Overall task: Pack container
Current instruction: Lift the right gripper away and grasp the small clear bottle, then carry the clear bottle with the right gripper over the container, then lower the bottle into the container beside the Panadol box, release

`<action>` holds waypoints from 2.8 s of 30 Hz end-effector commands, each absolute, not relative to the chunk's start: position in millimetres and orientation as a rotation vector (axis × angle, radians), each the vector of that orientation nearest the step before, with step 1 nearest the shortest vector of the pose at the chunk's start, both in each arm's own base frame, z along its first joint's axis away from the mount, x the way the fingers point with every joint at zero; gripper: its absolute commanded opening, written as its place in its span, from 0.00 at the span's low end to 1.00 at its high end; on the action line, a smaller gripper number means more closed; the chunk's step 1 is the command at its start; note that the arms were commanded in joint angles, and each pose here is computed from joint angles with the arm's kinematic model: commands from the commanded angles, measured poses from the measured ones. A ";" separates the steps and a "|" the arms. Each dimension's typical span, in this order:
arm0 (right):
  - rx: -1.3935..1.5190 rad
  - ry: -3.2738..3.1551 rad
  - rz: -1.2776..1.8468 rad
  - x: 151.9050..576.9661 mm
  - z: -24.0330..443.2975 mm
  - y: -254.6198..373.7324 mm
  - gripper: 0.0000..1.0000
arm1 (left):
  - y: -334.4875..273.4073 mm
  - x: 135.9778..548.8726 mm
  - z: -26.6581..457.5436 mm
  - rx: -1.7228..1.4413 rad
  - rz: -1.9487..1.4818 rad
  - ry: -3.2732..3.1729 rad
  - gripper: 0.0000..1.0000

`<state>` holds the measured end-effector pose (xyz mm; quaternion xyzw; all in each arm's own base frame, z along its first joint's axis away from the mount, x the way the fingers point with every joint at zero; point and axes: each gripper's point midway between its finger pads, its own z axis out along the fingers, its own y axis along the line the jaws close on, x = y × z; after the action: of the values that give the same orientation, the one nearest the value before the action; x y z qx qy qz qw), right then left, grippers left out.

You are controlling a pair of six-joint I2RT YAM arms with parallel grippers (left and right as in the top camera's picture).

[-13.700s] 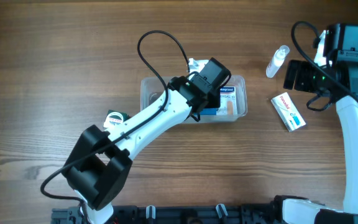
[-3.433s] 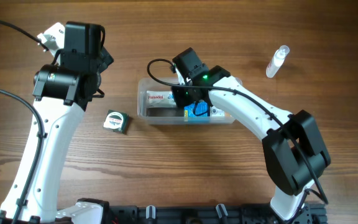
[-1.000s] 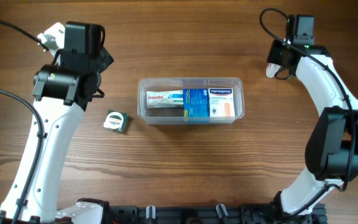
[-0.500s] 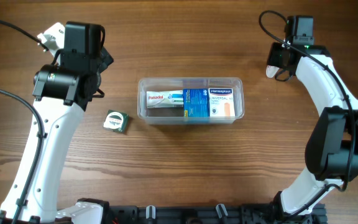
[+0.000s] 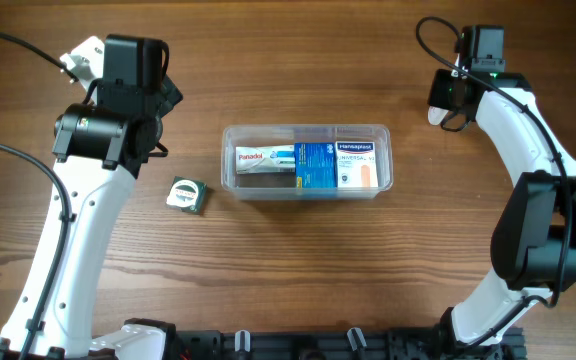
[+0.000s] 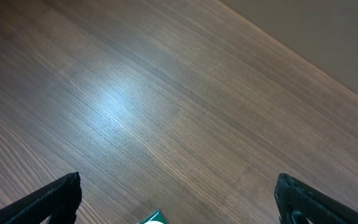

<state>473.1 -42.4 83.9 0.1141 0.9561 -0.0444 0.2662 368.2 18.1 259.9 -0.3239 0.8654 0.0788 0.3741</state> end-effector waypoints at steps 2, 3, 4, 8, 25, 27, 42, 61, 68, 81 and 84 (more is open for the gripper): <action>0.307 2.604 -0.099 472.9 75.8 -41.6 0.38 | 21.4 368.4 264.8 -0.838 0.212 2.194 1.00; 0.307 2.604 -0.099 472.8 75.7 -41.6 0.32 | 21.5 368.4 264.9 -0.839 0.212 2.194 1.00; 0.307 2.604 -0.099 472.7 75.7 -41.6 0.27 | 21.5 368.4 264.9 -0.839 0.212 2.194 1.00; 0.307 2.605 -0.100 472.5 76.0 -41.6 0.20 | 21.4 368.4 264.8 -0.838 0.212 2.194 1.00; -0.040 2.327 -0.112 436.8 236.7 28.3 0.14 | 21.5 368.4 264.9 -0.839 0.212 2.194 1.00; -0.125 2.291 -0.074 424.2 254.3 56.9 0.13 | 21.5 368.4 264.9 -0.839 0.212 2.194 1.00; -0.832 2.219 0.156 321.5 253.1 237.0 0.07 | 21.5 368.4 264.9 -0.839 0.212 2.194 1.00; -1.481 2.173 0.342 308.3 138.9 310.4 0.07 | 21.5 368.4 264.9 -0.839 0.212 2.194 1.00; -1.766 1.971 0.253 309.4 122.6 311.5 0.07 | 21.5 368.4 264.9 -0.839 0.212 2.194 1.00; -1.825 1.854 0.401 299.3 125.3 331.4 0.07 | 21.5 368.4 264.9 -0.839 0.212 2.194 1.00; -1.841 1.879 0.406 294.6 121.9 327.3 0.07 | 21.5 368.4 264.9 -0.839 0.212 2.194 1.00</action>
<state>302.5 320.8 123.3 -0.6620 0.6974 0.1253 0.2443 368.2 18.1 259.9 -0.3239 0.8654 0.0788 0.3741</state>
